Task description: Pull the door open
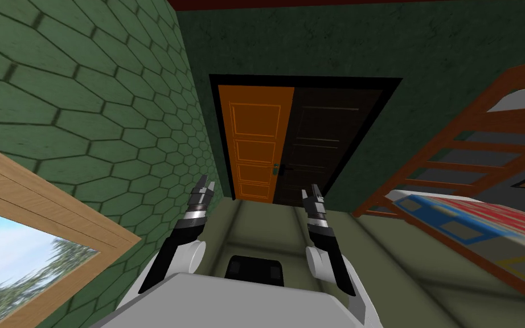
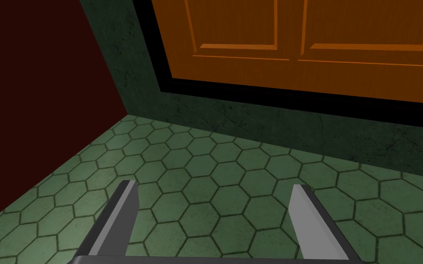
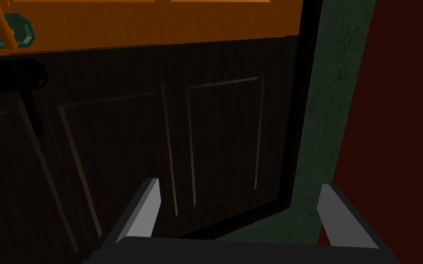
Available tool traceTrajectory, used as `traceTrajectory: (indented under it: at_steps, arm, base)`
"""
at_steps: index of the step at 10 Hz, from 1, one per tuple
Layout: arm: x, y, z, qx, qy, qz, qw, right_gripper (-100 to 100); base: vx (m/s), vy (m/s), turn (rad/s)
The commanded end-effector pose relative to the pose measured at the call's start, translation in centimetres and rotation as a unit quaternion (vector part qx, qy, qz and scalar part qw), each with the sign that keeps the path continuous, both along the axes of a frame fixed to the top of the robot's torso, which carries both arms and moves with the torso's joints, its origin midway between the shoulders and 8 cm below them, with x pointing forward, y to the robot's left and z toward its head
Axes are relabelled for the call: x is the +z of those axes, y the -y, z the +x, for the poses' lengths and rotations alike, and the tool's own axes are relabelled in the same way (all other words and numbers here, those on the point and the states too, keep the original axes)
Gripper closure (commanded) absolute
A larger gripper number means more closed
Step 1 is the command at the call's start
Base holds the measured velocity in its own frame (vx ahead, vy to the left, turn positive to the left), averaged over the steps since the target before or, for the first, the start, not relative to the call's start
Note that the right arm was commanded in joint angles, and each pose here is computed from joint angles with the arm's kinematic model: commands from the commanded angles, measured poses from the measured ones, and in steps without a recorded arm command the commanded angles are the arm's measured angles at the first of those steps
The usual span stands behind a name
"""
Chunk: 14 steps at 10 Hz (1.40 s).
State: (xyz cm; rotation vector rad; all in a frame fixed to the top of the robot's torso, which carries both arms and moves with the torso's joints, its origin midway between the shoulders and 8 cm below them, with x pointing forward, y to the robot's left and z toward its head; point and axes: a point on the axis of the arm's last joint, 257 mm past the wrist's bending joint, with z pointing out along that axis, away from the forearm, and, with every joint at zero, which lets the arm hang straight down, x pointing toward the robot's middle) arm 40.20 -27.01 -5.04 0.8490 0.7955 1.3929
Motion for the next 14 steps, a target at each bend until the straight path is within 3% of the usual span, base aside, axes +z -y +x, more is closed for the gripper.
traceTrajectory:
  at_steps: [1, 8, 14]
  arm:
    - [-1.6, 0.4, 0.7, -0.001, -0.016, -0.001, 0.9999, -100]
    - [-6.2, 2.0, 2.9, -0.007, -0.064, -0.002, 0.9979, -100]
    - [-10.5, 3.8, 4.6, -0.016, -0.108, -0.001, 0.994, -100]
  base:
    - [0.145, 0.0, 0.052]
    - [0.1, -0.022, 0.039]
    - [0.103, -0.023, 0.043]
